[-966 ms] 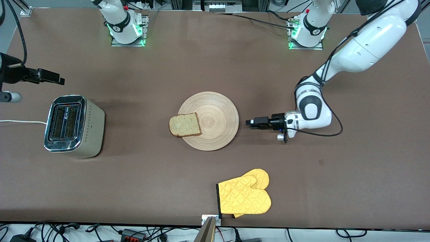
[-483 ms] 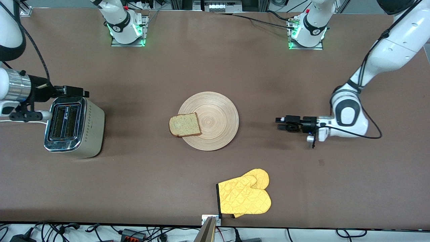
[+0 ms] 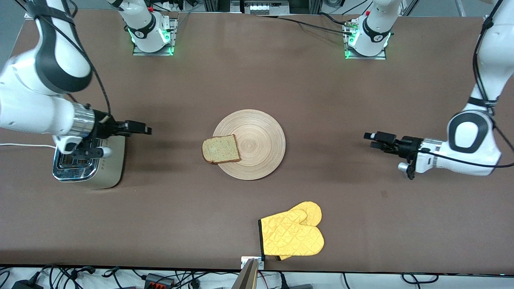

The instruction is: Move plate and put bread in toaster

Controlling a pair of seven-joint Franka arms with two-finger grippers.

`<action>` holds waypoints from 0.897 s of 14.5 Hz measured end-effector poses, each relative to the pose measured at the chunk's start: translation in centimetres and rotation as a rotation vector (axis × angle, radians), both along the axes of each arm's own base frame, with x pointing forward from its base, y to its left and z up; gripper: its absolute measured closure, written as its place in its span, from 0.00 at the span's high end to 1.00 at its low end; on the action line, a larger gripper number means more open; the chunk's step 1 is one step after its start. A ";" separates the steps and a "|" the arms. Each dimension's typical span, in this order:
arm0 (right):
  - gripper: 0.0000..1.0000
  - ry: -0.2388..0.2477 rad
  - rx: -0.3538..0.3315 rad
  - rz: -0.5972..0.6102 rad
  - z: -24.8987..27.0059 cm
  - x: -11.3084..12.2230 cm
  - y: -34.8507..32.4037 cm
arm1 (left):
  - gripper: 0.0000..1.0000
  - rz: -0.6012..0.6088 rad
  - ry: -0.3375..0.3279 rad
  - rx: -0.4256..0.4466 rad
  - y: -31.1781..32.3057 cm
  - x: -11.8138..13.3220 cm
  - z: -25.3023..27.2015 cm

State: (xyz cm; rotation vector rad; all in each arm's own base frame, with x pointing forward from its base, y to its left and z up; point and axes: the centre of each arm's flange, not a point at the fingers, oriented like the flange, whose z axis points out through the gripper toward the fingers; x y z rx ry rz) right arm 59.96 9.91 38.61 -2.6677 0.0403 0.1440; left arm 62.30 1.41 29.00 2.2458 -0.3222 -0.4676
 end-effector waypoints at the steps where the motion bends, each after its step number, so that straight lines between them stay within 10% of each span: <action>1: 1.00 -0.034 0.013 0.009 -2.1 -1.4 0.1 | 1.00 -0.028 0.016 0.074 0.3 0.0 2.0; 7: 1.00 -0.193 0.204 -0.071 -8.1 -6.5 3.2 | 1.00 -0.155 0.056 0.552 -4.7 0.6 10.9; 13: 1.00 -0.384 0.354 -0.003 -18.3 -9.4 4.2 | 1.00 -0.127 -0.123 0.905 -10.8 -0.4 20.1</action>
